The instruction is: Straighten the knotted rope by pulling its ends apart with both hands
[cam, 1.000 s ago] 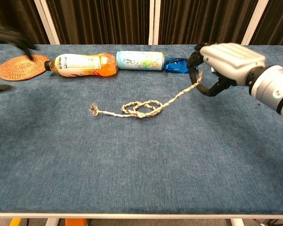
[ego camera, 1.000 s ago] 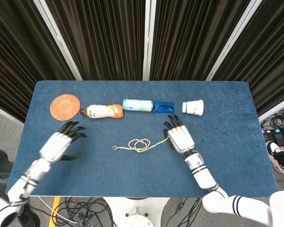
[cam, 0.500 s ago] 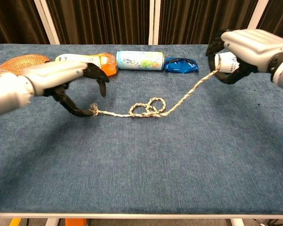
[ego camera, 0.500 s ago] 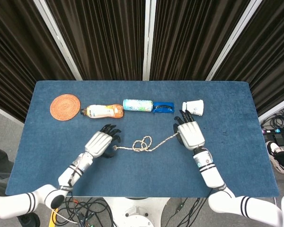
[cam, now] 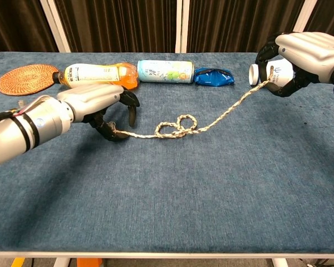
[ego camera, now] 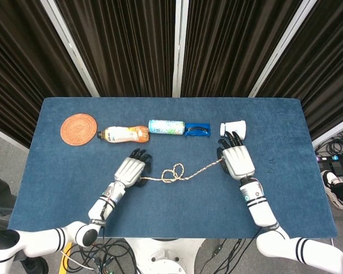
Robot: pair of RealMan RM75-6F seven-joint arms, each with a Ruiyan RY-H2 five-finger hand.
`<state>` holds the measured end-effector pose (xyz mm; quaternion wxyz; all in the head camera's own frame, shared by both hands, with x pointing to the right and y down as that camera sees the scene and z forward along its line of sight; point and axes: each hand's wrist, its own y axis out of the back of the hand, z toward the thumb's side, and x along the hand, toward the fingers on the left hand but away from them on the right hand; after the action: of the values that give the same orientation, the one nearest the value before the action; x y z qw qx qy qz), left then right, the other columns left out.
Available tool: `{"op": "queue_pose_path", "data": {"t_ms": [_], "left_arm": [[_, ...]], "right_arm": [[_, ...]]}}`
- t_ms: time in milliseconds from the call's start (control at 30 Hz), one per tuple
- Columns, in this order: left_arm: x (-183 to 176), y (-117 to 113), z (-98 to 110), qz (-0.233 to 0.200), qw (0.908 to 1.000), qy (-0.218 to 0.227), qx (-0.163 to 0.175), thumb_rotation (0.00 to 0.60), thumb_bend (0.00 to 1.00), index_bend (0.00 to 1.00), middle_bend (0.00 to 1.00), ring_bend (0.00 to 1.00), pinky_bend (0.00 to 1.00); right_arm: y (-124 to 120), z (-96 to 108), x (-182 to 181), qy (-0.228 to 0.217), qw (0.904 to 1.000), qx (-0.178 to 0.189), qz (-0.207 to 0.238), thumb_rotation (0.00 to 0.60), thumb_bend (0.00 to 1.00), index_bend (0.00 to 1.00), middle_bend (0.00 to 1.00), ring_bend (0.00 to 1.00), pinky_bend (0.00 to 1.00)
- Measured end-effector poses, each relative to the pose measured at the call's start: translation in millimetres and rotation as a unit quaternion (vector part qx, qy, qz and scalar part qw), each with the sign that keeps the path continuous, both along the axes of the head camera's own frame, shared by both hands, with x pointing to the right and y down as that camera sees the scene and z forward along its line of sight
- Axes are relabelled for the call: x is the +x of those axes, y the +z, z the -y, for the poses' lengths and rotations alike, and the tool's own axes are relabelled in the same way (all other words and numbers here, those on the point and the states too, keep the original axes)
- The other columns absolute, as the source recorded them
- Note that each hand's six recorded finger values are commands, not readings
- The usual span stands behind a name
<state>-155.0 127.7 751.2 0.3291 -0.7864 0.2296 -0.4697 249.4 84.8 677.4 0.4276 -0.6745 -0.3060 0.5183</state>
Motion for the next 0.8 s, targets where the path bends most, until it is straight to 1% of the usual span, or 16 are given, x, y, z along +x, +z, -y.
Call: {"op": "queue_pose_path", "data": {"t_ms": [500, 633, 800], "left_arm": [[2.1, 5.8, -4.0, -0.002, 1.0, 0.003, 0.003, 0.6, 0.31, 0.54, 0.2, 0.06, 0.01], [3.4, 6.5, -5.4, -0.003, 1.0, 0.007, 0.001, 0.6, 0.34, 0.55, 0.2, 0.06, 0.01], [5.1, 5.3, -6.1, -0.007, 0.9999, 0.006, 0.004, 0.6, 0.39, 0.59, 0.23, 0.06, 0.01]], "right_arm": [[4.8, -0.9, 3.6, 0.004, 1.0, -0.005, -0.001, 0.6, 0.48, 0.63, 0.24, 0.0, 0.0], [5.1, -0.5, 4.2, 0.005, 1.0, -0.005, 0.0, 0.6, 0.48, 0.63, 0.24, 0.0, 0.0], [5.0, -0.3, 5.3, 0.006, 1.0, -0.005, -0.001, 0.6, 0.48, 0.63, 0.24, 0.0, 0.0]]}}
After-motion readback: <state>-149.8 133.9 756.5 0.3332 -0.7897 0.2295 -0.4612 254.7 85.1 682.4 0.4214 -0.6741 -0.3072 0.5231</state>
